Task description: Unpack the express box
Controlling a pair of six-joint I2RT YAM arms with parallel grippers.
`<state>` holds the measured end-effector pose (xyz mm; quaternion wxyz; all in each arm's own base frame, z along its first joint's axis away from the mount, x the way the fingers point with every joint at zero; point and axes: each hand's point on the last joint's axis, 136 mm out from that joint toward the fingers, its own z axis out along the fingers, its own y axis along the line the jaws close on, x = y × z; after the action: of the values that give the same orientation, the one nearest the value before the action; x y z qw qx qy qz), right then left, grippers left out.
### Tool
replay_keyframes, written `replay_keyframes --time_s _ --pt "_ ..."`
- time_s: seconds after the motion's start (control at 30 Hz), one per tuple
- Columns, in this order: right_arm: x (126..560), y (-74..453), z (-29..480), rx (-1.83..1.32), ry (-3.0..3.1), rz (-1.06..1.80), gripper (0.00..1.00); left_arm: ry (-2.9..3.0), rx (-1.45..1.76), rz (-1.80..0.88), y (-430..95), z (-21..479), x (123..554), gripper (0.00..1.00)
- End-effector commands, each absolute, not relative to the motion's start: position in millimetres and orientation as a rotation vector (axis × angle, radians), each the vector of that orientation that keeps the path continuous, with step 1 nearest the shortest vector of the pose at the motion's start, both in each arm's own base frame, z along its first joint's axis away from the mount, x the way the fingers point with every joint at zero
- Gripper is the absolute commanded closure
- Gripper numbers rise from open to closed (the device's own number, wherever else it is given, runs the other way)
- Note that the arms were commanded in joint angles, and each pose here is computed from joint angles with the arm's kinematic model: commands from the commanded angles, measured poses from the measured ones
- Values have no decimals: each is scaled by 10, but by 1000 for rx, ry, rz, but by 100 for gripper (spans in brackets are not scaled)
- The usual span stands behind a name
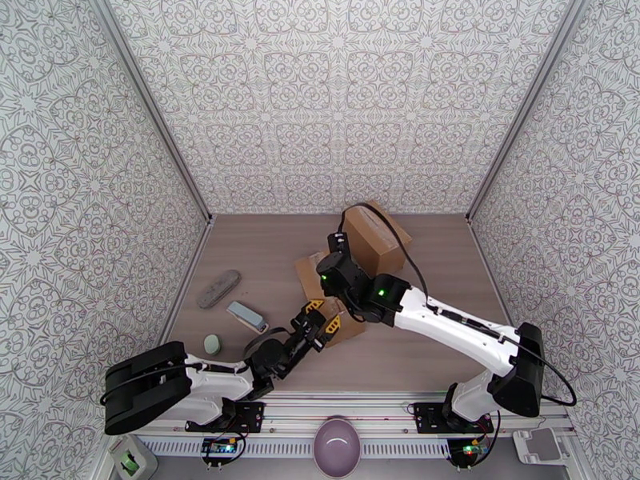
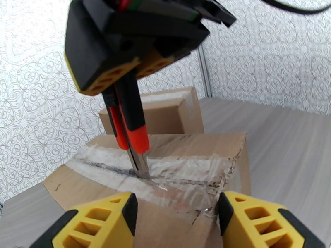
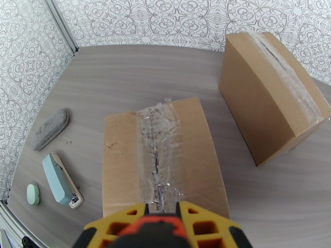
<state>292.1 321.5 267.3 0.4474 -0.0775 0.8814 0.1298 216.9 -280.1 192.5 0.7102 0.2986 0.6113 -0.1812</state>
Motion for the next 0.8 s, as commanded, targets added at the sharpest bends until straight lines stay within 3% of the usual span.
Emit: replay_keyframes --time_s 0.0,0.77 --pt "2577 3243 2477 -315 2293 369 100 1452 561 -250 -2508 1788 2443 43" --pt "2405 3251 2524 -283 2361 403 100 1476 435 -69 -2338 1963 2685 44"
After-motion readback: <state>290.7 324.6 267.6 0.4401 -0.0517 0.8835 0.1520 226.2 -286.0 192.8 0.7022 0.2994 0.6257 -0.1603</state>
